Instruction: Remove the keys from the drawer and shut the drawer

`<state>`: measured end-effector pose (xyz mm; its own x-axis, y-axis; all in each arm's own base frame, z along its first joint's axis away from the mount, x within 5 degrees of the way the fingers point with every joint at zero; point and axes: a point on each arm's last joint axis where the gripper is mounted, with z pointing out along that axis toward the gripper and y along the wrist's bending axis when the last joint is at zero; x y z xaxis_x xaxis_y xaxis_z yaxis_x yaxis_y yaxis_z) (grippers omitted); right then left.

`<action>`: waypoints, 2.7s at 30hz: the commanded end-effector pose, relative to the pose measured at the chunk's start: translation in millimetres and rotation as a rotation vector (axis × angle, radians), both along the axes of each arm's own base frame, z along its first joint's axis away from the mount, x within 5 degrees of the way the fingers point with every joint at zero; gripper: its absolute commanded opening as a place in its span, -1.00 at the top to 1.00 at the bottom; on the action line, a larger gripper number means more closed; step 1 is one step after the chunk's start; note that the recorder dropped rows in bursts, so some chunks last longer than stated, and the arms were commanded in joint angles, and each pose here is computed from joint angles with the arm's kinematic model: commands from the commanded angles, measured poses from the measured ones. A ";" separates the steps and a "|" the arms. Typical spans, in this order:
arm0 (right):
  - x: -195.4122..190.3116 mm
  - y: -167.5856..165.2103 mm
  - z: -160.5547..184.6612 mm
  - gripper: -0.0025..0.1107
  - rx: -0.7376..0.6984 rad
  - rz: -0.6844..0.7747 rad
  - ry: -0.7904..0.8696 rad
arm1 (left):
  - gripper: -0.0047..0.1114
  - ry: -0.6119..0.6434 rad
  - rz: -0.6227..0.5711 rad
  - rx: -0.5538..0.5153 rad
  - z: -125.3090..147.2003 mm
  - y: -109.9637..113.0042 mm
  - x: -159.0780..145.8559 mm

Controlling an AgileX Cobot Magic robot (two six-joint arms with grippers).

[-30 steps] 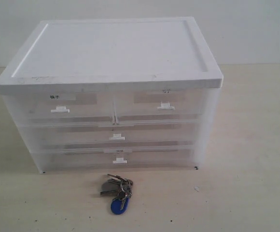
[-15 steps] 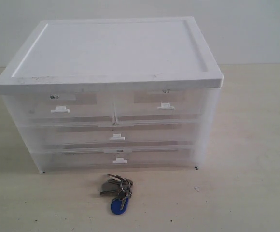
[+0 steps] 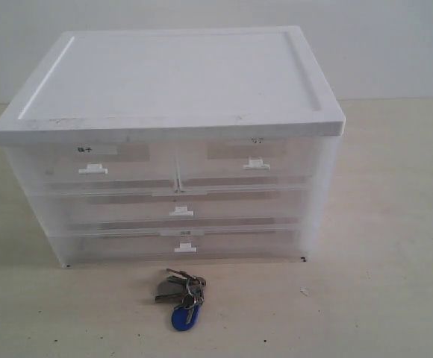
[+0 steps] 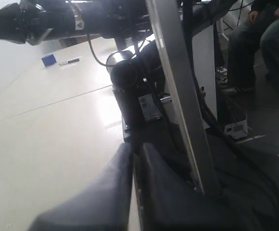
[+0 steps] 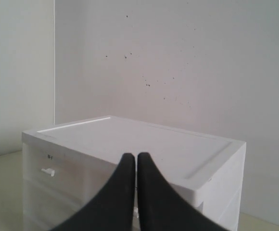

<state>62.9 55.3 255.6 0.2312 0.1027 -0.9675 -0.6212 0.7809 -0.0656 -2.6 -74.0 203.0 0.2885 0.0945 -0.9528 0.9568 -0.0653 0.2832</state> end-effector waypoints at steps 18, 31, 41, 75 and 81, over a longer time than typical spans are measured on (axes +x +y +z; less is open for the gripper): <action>-1.0 0.7 0.0 0.96 0.006 0.012 -0.006 | 0.83 0.277 1.016 -0.132 -2.8 31.8 62.3; -1.4 0.8 0.1 0.96 0.004 0.014 -0.010 | 0.83 0.129 1.558 -0.458 12.6 72.9 58.5; -1.1 0.7 0.2 0.96 0.007 0.014 -0.007 | 0.83 0.110 1.621 -0.464 12.7 76.4 58.5; -1.4 1.0 0.4 0.96 0.008 0.018 -0.010 | 0.83 0.248 1.693 -0.101 -16.2 78.0 57.1; -1.4 1.0 0.4 0.96 0.008 0.018 -0.010 | 0.83 0.248 1.693 -0.101 -16.2 78.0 57.1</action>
<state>61.7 56.3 256.6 0.2403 0.1103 -0.9644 -0.6331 0.7710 -0.0695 54.6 3.8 187.7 -0.2064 0.0525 -0.9771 -0.0443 0.9970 0.0629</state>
